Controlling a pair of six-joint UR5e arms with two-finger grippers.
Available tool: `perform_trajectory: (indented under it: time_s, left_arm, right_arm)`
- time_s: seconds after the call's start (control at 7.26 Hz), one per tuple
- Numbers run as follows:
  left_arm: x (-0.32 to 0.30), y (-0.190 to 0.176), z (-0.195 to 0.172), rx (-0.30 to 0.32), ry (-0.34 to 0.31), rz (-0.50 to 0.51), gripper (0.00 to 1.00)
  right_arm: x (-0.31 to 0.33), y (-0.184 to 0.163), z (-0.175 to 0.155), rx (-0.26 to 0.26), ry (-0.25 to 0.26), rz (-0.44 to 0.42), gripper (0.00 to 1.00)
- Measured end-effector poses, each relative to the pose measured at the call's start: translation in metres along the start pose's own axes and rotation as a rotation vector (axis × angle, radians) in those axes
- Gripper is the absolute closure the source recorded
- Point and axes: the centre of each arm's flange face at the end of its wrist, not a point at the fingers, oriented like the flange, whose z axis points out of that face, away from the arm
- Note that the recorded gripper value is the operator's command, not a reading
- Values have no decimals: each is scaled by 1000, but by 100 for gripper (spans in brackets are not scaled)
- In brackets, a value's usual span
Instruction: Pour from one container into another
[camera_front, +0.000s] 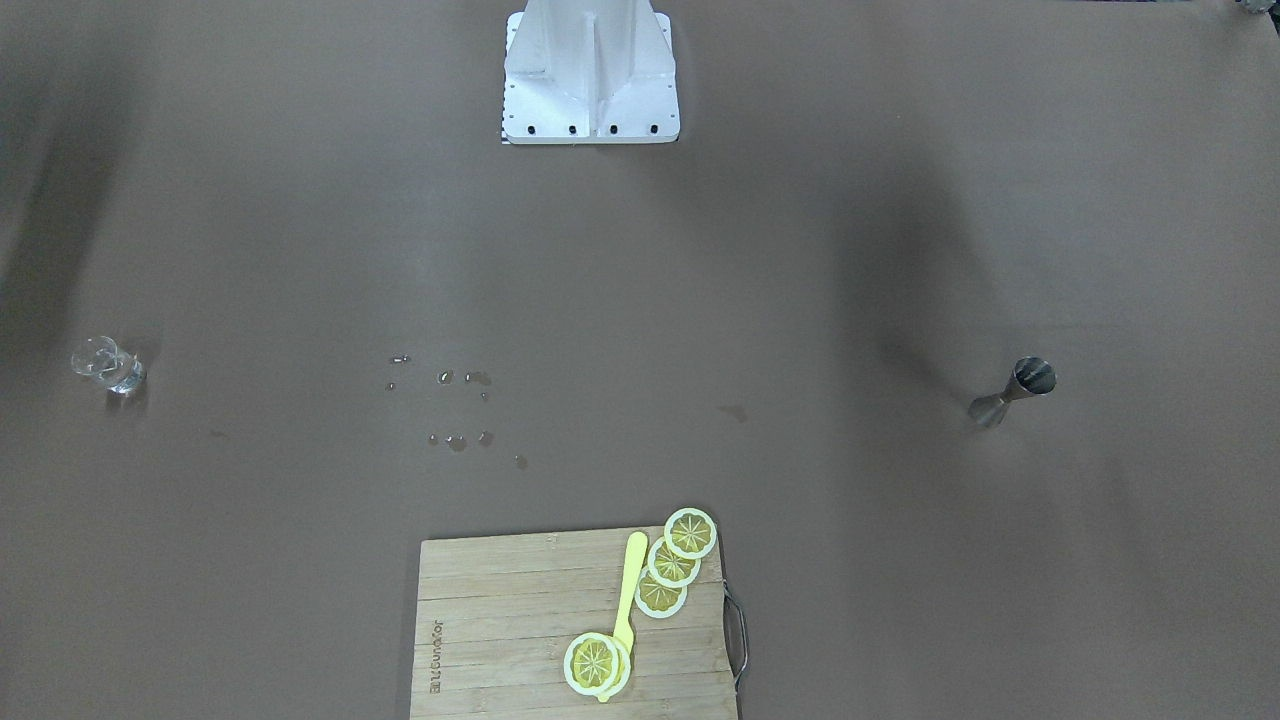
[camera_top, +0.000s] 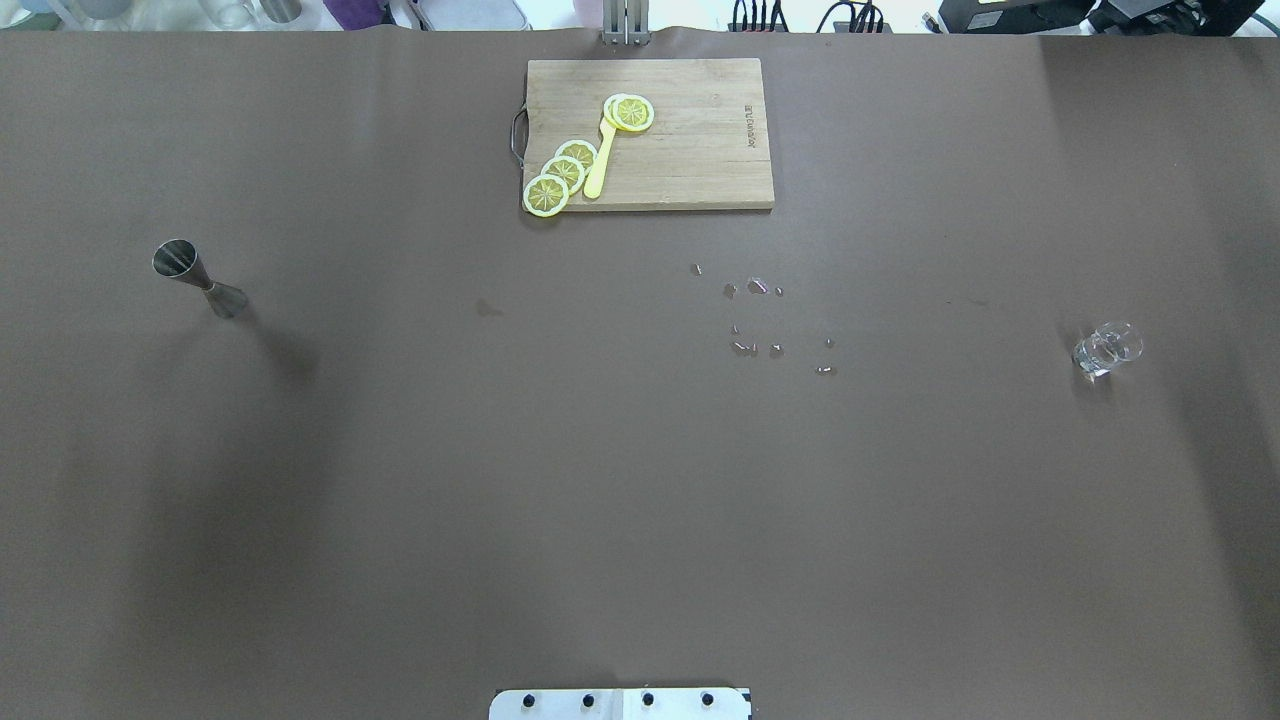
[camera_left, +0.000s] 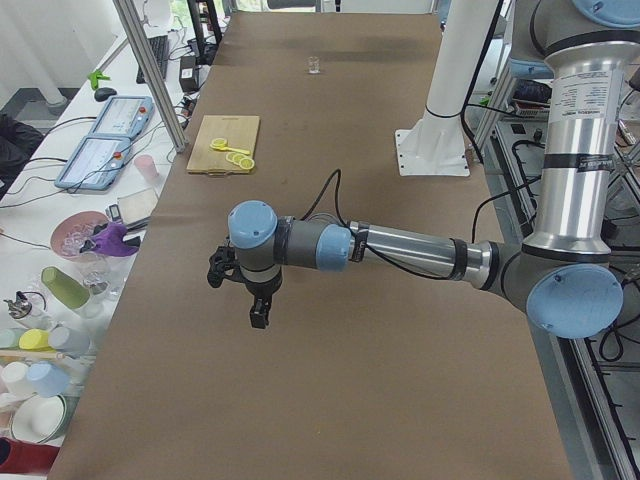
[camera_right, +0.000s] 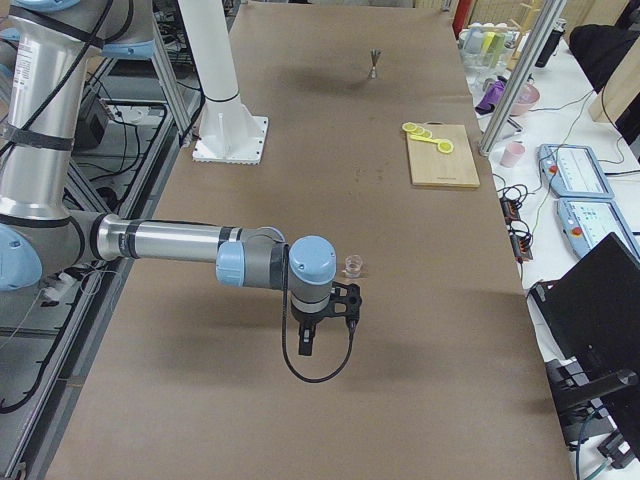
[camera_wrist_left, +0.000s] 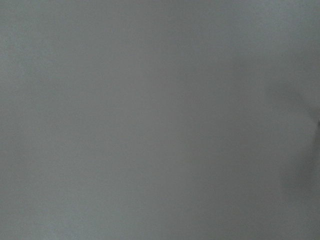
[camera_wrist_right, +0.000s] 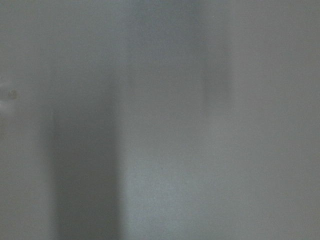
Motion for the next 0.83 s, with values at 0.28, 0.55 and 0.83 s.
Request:
perform_trajectory:
  time_s: [0.28, 0.55, 0.83]
  left_arm:
    - [0, -1, 0, 2, 1, 2, 1]
    - [2, -1, -1, 6, 3, 5, 1]
    - [3, -1, -3, 9, 3, 8, 1]
  right_arm:
    - [0, 0, 0, 0, 0, 0, 0]
    - [1, 0, 1, -2, 0, 1, 0]
    - [2, 0, 2, -4, 0, 3, 0]
